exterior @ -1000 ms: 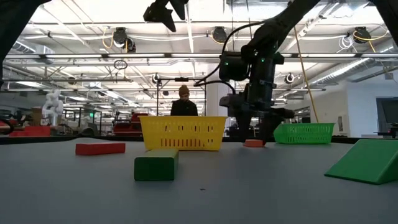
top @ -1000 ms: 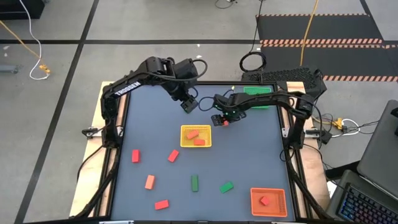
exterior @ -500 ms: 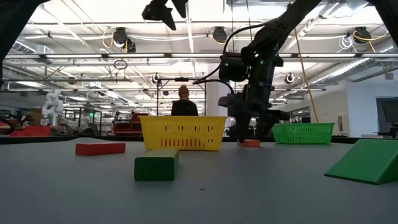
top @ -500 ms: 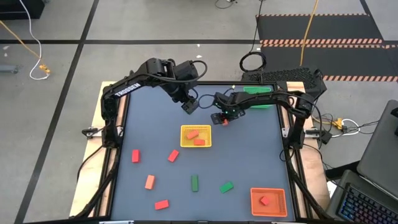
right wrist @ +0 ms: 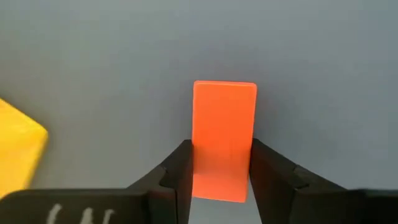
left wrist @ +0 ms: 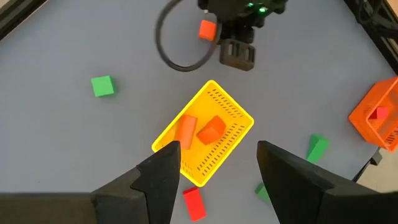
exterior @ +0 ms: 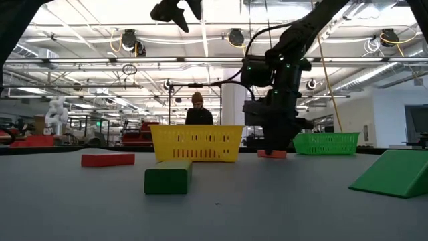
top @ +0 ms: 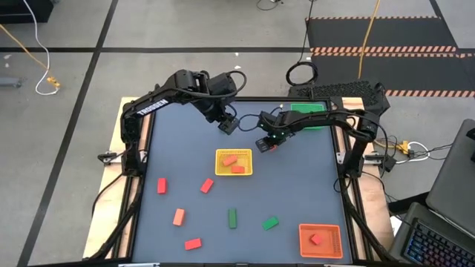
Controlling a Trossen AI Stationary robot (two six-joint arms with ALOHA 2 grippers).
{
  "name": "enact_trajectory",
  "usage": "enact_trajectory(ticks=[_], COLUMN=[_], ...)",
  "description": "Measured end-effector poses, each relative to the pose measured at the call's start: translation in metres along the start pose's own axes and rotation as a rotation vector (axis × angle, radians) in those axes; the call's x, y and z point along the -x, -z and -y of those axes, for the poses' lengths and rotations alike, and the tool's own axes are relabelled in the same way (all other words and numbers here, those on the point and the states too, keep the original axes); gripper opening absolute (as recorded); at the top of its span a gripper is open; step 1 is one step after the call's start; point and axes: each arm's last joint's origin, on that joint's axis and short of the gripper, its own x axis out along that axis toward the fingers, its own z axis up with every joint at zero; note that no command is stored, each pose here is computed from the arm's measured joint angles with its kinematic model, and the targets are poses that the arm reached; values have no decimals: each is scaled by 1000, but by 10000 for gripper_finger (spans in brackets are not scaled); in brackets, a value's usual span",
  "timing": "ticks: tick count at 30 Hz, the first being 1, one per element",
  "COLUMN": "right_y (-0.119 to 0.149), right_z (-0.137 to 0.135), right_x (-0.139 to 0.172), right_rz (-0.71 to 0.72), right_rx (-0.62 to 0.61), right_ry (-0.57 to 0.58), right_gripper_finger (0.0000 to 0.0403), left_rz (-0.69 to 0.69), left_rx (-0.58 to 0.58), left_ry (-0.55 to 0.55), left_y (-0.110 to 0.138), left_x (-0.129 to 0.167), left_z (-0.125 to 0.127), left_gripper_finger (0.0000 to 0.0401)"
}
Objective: Sort & place blocks by color
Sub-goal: Put the orange block into the yellow basket
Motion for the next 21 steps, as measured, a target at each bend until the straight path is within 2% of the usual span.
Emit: enact_trajectory(ticks=[2,4,10,13,18,21], right_y=[2,0,4,9,18,26], right_z=[0,-2,-16,-27,-55,-74], right_x=[11,31,95,117,121,110], right_rz=[20,88,290,376,415,389], right_rx=[8,14,59,38,51,86], right_ry=[-14,-78,-383,-499,-630,-660], right_gripper_finger=[115,115,115,115,115,115], left_rz=[5,9,46,88,141,131], left_rx=[8,17,32,36,55,55], left_ry=[-6,-13,5,27,45,52], left_y=[0,0,-4,-10,-19,-19], left_x=[0,0,0,1,2,3], left_z=[0,0,1,0,-5,-7], left_gripper_finger=[214,214,214,214,214,214])
